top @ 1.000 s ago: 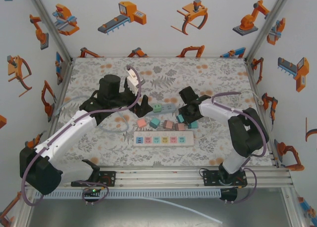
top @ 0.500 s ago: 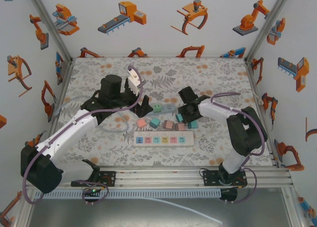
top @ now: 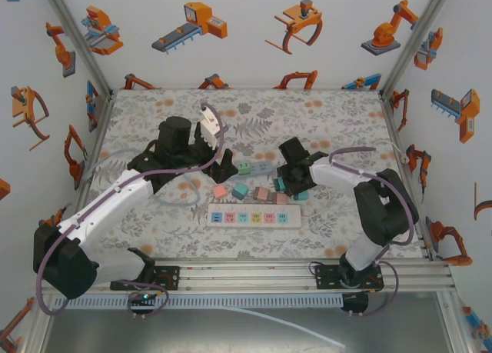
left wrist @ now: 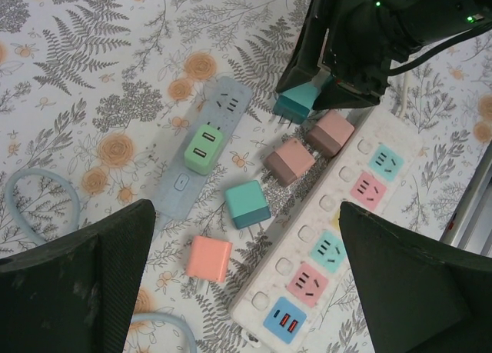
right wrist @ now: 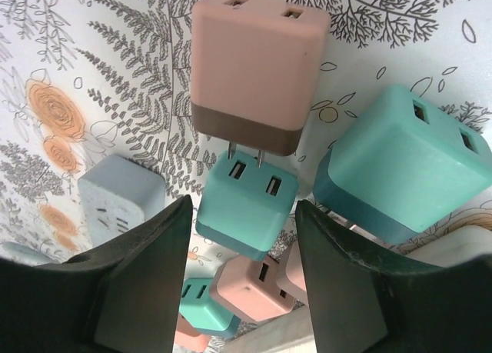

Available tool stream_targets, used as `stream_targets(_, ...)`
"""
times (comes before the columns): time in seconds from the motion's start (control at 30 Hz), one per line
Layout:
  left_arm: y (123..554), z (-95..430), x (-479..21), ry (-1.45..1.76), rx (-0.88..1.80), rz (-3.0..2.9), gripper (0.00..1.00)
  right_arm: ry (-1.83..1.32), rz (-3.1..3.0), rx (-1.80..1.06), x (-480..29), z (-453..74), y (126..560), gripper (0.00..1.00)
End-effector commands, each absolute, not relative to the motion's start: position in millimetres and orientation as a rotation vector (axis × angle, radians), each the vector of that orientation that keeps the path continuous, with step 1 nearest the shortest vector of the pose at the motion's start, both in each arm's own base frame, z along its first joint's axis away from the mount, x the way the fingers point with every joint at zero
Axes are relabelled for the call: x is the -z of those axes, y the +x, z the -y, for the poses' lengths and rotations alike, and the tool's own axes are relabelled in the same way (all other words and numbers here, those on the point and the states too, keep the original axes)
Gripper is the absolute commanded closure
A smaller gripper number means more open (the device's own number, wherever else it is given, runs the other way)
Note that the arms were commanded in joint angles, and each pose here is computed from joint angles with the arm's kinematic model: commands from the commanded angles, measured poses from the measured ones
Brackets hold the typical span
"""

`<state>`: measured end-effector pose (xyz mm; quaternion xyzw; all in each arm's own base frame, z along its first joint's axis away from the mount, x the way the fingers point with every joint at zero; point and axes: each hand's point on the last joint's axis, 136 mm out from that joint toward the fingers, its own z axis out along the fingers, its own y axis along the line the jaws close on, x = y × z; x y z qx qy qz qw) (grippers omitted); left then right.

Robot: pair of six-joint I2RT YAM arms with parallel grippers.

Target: Pull the plug off the socket

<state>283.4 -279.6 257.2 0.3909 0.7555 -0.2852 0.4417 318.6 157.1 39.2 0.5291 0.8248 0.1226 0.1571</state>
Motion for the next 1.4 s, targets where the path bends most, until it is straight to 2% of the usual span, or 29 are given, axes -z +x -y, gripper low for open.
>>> stream_targets(0.0,282,282,-259,0.980,0.709,-1.873,0.03,1.497,-2.316,-0.346,-51,-148,317,0.47)
stream_targets(0.27,298,271,-252,0.889,0.607,-1.940,0.03,1.362,-2.250,-0.354,-87,-134,322,0.47)
stream_targets(0.43,313,260,-245,0.792,0.524,-2.021,0.01,1.073,-2.137,-0.316,-134,-120,346,0.48)
stream_targets(0.6,325,251,-239,0.661,0.516,-2.091,0.02,0.583,-2.049,-0.345,-194,-142,383,0.49)
stream_targets(0.8,346,234,-218,0.411,0.592,-2.239,0.06,-0.240,-1.917,-0.484,-246,-223,392,0.48)
stream_targets(0.93,352,231,-203,0.334,0.631,-2.291,0.09,-0.604,-1.792,-0.554,-256,-262,379,0.46)
stream_targets(1.07,358,229,-190,0.300,0.627,-2.326,0.10,-1.063,-1.609,-0.646,-244,-302,347,0.35)
stream_targets(1.37,371,225,-154,0.200,0.603,-2.433,0.14,-1.548,-1.352,-0.726,-196,-331,319,0.28)
